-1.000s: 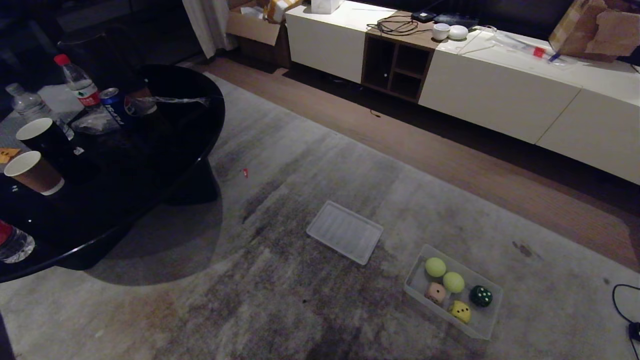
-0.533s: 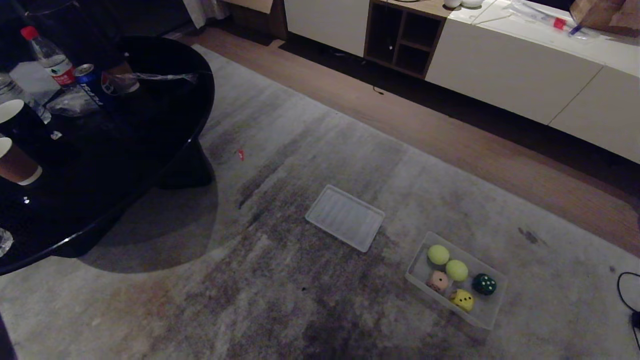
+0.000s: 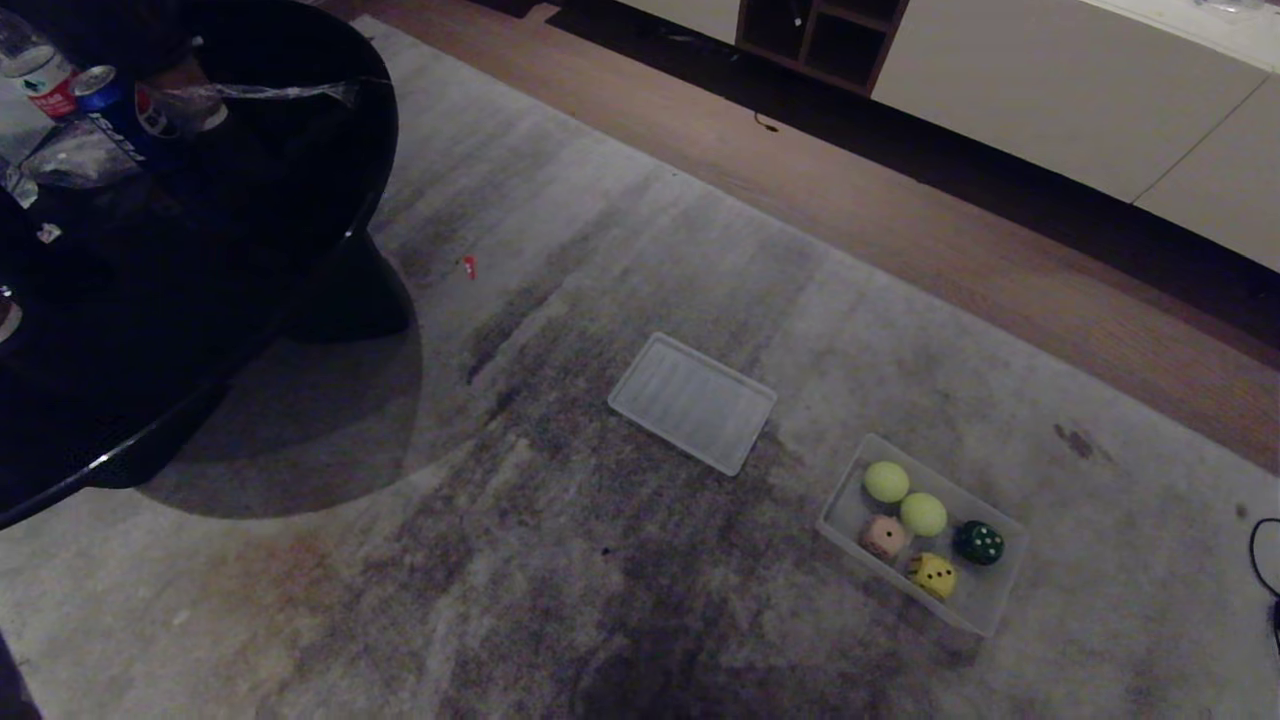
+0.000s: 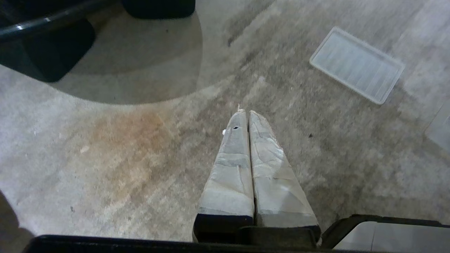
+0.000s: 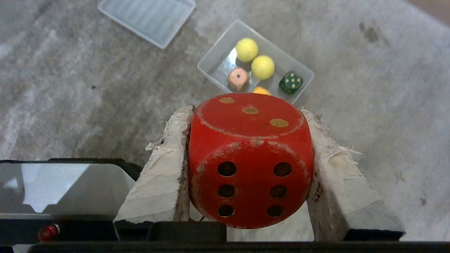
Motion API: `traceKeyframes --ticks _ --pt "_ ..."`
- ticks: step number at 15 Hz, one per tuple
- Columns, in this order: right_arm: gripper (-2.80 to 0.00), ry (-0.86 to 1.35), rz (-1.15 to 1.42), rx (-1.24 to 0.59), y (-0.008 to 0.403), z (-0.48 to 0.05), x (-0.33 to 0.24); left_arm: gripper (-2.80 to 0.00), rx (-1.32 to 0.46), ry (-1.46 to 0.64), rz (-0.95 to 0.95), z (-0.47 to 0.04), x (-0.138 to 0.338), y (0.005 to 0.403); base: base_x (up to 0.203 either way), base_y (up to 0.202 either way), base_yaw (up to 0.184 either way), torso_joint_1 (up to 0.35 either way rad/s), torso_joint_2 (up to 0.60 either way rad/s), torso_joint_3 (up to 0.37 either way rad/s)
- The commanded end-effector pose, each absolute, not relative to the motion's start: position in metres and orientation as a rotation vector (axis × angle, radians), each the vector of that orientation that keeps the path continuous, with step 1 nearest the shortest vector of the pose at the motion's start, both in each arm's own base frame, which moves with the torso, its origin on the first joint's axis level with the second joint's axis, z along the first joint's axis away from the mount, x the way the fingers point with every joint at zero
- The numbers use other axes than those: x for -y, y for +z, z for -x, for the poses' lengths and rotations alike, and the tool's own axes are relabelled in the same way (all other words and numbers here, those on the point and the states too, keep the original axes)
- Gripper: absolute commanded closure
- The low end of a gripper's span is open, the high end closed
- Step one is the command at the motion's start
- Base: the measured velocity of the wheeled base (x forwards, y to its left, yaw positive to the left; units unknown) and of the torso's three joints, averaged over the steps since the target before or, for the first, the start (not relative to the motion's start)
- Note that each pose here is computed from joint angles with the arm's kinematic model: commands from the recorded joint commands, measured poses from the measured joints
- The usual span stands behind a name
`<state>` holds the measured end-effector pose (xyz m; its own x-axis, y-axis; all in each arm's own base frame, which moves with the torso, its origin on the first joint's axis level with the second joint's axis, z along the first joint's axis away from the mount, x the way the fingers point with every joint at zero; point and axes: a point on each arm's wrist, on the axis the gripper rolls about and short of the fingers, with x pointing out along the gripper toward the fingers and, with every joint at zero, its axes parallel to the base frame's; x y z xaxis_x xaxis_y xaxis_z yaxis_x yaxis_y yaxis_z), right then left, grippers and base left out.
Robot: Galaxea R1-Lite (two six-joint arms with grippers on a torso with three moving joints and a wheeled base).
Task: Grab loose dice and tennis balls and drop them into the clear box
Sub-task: Put the toys in the box
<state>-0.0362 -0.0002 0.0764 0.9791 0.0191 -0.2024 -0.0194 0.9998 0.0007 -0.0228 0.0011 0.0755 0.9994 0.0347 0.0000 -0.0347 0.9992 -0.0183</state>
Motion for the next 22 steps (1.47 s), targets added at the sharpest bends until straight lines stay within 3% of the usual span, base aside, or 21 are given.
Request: traceKeyframes --ticks 1,22 --pt "0.0 0.02 0.002 -0.207 0.0762 0.0361 0.0002 0.0 -0.003 0.035 0.018 0.0226 -0.0011 0.0751 0.0 0.0 0.0 0.001 0.01 -0.196" --pt "0.0 0.02 0.002 -0.207 0.0762 0.0361 0.0002 0.0 -0.003 0.035 0.017 0.0226 -0.0011 0.0751 0.0 0.0 0.0 0.003 0.0 -0.197"
